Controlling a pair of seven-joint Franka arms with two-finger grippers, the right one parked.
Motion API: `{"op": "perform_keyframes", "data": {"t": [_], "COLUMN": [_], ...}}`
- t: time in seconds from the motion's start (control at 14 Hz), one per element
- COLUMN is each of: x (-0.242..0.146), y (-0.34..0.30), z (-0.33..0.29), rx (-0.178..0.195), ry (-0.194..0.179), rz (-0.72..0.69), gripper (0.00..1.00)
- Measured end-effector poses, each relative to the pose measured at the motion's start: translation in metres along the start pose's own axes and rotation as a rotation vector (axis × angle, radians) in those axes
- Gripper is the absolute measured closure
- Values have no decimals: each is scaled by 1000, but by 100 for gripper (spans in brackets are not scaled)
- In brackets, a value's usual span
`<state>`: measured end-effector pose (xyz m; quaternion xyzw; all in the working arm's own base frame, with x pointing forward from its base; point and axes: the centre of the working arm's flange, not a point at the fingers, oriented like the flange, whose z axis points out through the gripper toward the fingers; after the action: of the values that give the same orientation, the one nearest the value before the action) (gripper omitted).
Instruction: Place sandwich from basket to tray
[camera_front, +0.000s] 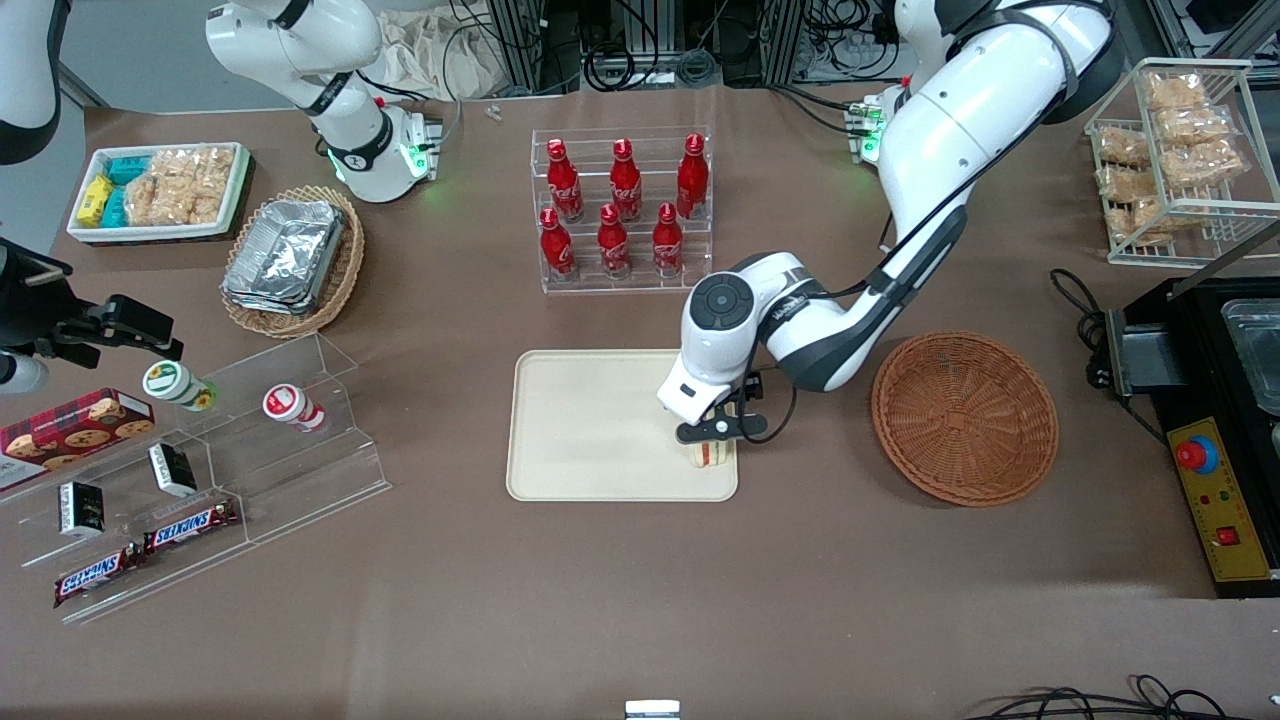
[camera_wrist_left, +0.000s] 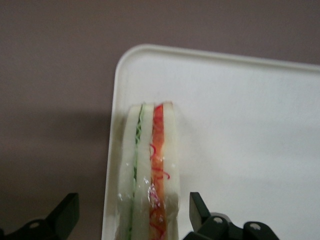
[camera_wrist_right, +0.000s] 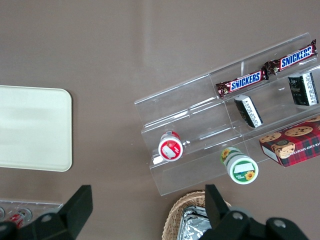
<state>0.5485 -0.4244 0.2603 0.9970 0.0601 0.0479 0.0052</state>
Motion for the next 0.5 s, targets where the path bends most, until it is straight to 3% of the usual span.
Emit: {"op": "perform_keyframes", "data": {"t": [0.21,0.5], "x": [20,33], "y": [-6,-26], "z": [-54,-130], "rx": [-40,-58], "ry": [61,76], "rz": [-47,-153], "gripper": [0,0]}}
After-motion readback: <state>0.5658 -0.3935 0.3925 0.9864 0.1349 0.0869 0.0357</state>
